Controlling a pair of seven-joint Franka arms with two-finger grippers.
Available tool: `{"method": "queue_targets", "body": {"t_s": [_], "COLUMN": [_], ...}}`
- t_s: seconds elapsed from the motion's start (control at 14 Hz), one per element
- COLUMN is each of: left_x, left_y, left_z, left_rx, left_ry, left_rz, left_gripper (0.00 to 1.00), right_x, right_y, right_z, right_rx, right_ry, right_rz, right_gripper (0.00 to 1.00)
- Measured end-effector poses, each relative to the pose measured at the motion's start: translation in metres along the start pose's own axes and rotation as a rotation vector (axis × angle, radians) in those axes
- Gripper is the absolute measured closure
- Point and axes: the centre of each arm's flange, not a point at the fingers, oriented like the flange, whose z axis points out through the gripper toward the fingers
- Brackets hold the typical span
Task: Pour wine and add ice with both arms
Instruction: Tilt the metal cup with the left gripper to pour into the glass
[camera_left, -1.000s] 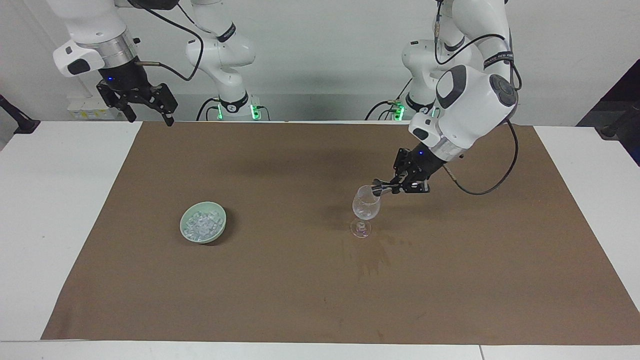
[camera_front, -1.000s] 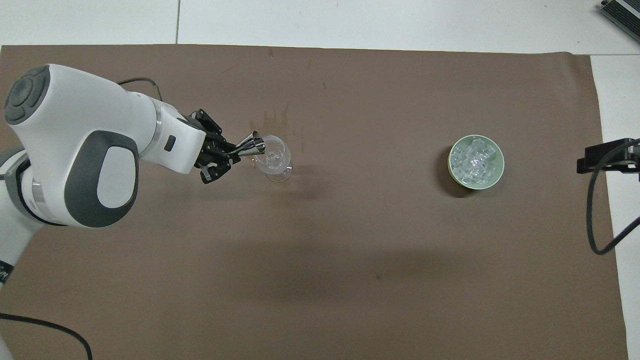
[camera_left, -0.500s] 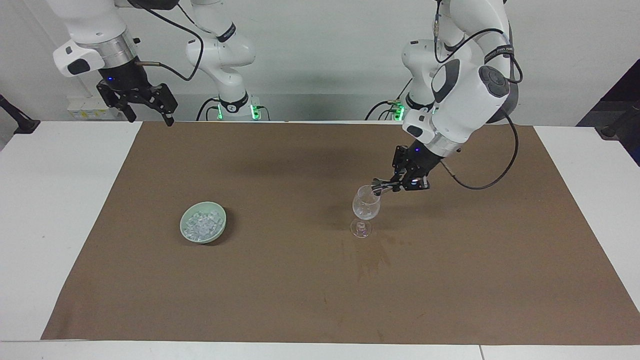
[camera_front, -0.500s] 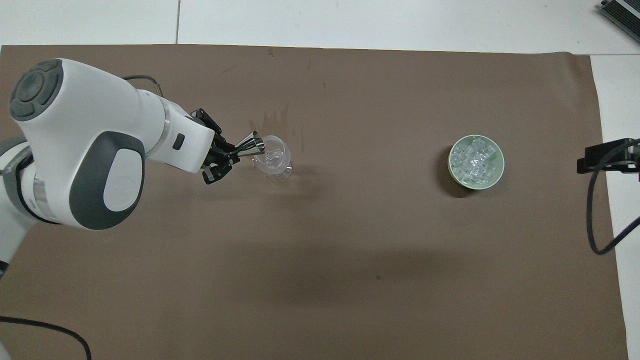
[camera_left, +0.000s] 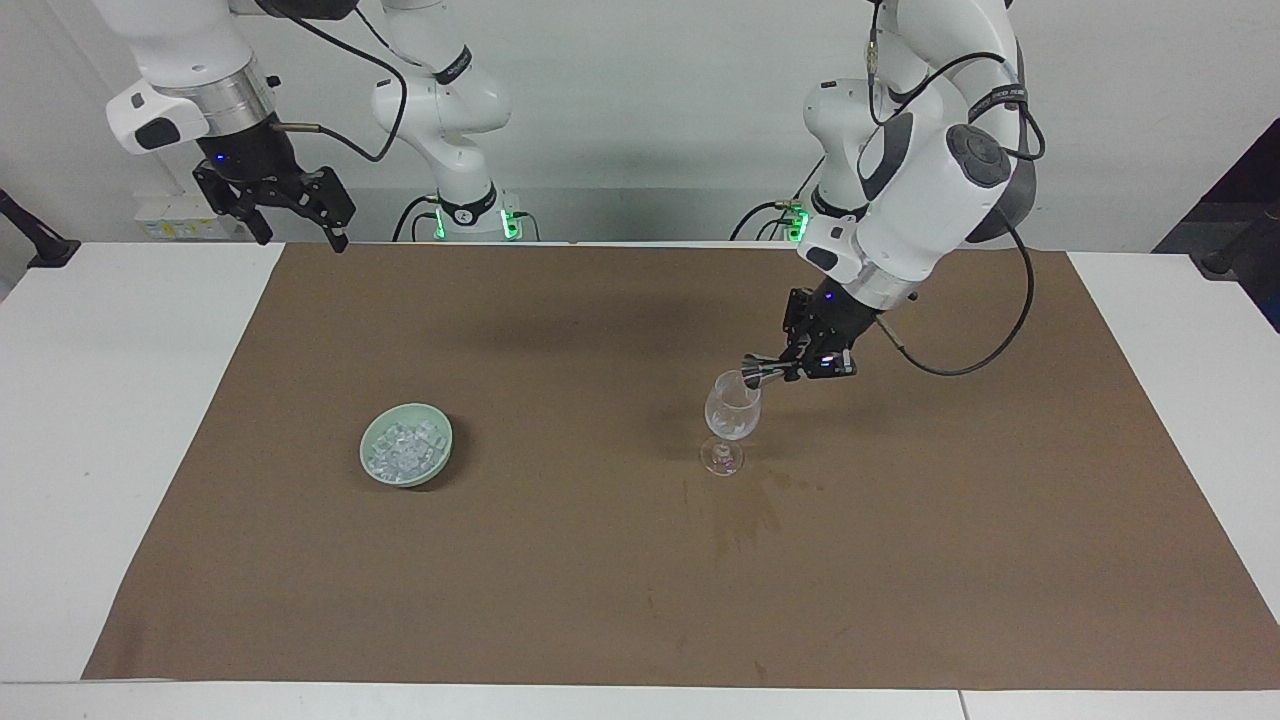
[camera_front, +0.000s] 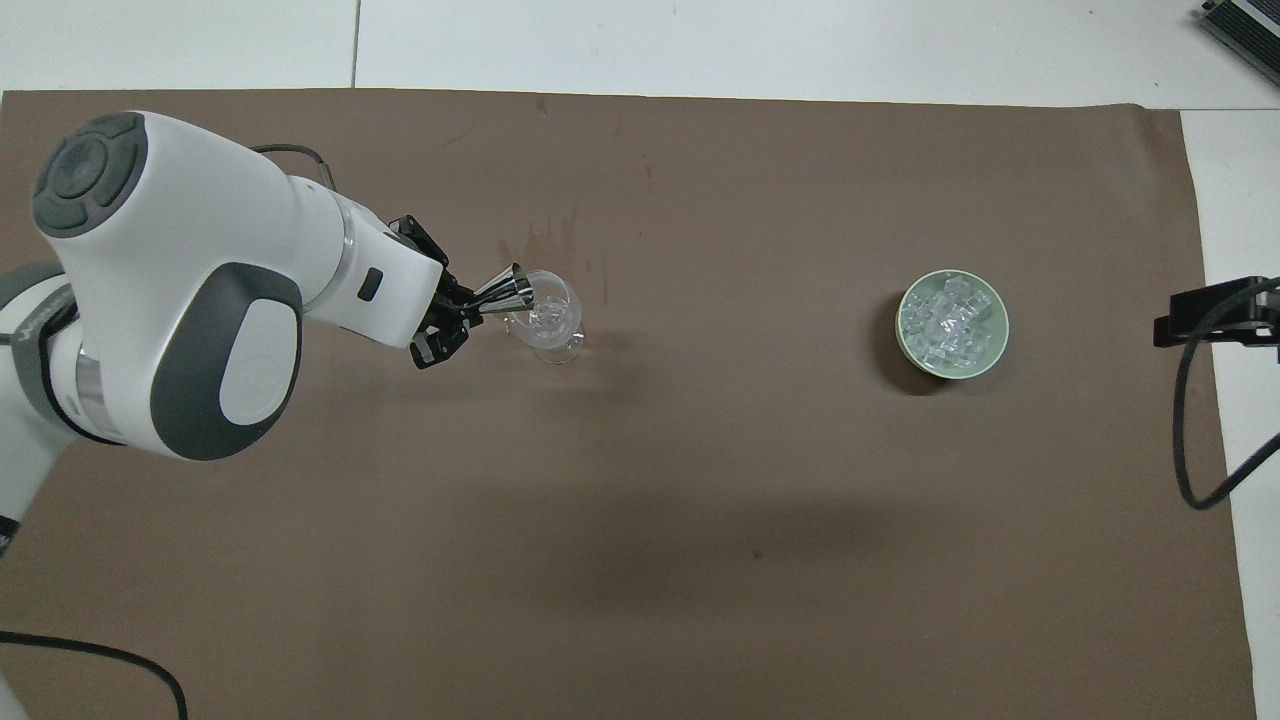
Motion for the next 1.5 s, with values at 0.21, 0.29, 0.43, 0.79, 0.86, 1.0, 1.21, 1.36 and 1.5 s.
{"method": "queue_targets", "body": {"t_s": [0.21,0.29,0.43,0.79,0.86,1.0,1.21,1.36,1.5], "left_x": [0.008,0.009,0.010,0.015,0.016,0.020,0.025,0.027,0.026], "left_y": [0.004,0.003,0.002,0.005,0.006,0.008,0.010,0.009,0.008], "left_z": [0.001,0.000,-0.002,0.002,0.004,0.003,0.001,0.002,0.003], "left_rx": [0.012,0.021,0.033,0.048,0.052,0.066,0.061,0.060,0.062], "left_ry": [-0.022,-0.032,-0.043,-0.084,-0.095,-0.115,-0.139,-0.145,-0.155], "left_rz": [0.002,0.004,0.003,0.027,0.035,0.051,0.050,0.052,0.049], "left_gripper": [0.78,0.78,0.78,0.78,0.78,0.78,0.78,0.78,0.78], "right_x": [0.000,0.000,0.000,0.000,0.000,0.000,0.000,0.000,0.000], "right_y": [0.000,0.000,0.000,0.000,0.000,0.000,0.000,0.000,0.000], "right_z": [0.000,0.000,0.000,0.000,0.000,0.000,0.000,0.000,0.000], "right_rx": [0.000,0.000,0.000,0.000,0.000,0.000,0.000,0.000,0.000], "right_ry": [0.000,0.000,0.000,0.000,0.000,0.000,0.000,0.000,0.000], "right_rz": [0.000,0.000,0.000,0.000,0.000,0.000,0.000,0.000,0.000], "right_gripper": [0.00,0.00,0.00,0.00,0.00,0.00,0.00,0.00,0.00]}}
